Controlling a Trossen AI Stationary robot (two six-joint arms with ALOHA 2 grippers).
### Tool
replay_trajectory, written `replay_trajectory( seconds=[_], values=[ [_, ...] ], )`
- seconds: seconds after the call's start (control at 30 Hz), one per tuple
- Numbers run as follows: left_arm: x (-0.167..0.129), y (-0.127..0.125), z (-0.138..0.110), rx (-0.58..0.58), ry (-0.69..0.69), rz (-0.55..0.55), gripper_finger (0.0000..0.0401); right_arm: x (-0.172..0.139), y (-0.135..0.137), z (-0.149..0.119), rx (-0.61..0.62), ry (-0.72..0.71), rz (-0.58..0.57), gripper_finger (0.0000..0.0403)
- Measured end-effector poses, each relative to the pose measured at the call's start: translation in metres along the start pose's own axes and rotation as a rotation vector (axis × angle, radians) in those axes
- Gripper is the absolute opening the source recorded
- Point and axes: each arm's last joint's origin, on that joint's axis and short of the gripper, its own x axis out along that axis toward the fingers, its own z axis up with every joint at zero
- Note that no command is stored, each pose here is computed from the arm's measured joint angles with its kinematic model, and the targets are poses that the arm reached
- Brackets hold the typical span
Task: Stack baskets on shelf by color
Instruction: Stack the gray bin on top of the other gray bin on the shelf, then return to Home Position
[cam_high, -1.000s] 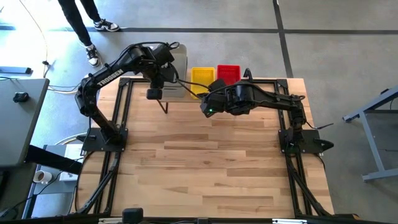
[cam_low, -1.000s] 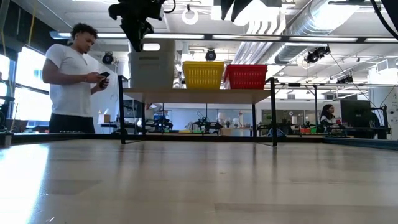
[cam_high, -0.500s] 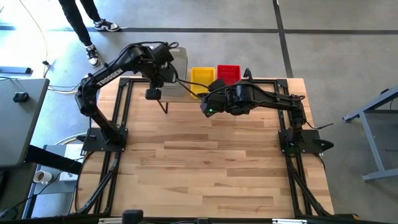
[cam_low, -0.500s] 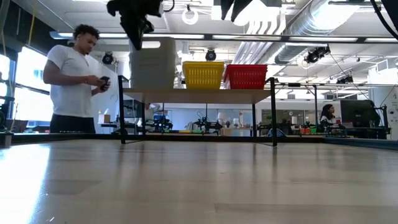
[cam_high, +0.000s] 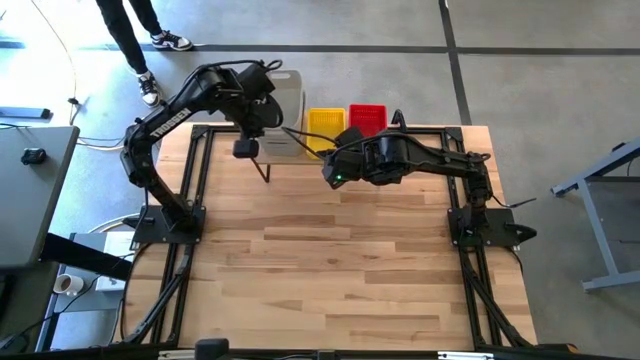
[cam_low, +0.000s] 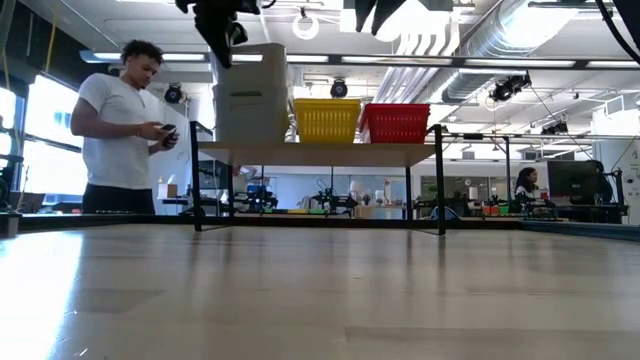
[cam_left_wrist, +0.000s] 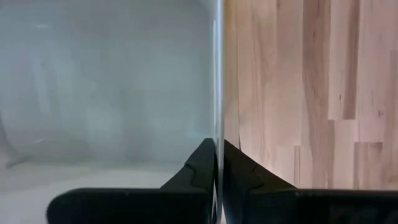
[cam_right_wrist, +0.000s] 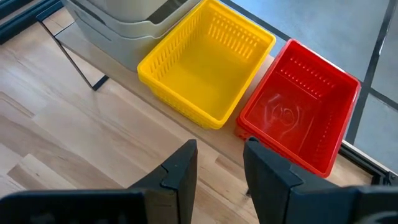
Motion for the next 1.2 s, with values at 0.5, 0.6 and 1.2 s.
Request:
replay_trajectory(
  seconds=[0.5,0.6,1.2],
  values=[
    [0.018,0.006,0.008,-0.045,0.048,-0.024,0.0004,0.000,0.000,0.000,-0.021,0.010,0.010,0.0117],
    [0.018,0.007,0.008,-0.056,0.059,-0.006,0.0013,0.000,0.001,-0.001,-0.024,0.019,0.019,0.0117],
    [0.008,0.001,0.005,-0.111,0.060,0.051,0.0116,0.000,0.000,0.000,-0.045,0.009,0.010,0.0117]
  ],
)
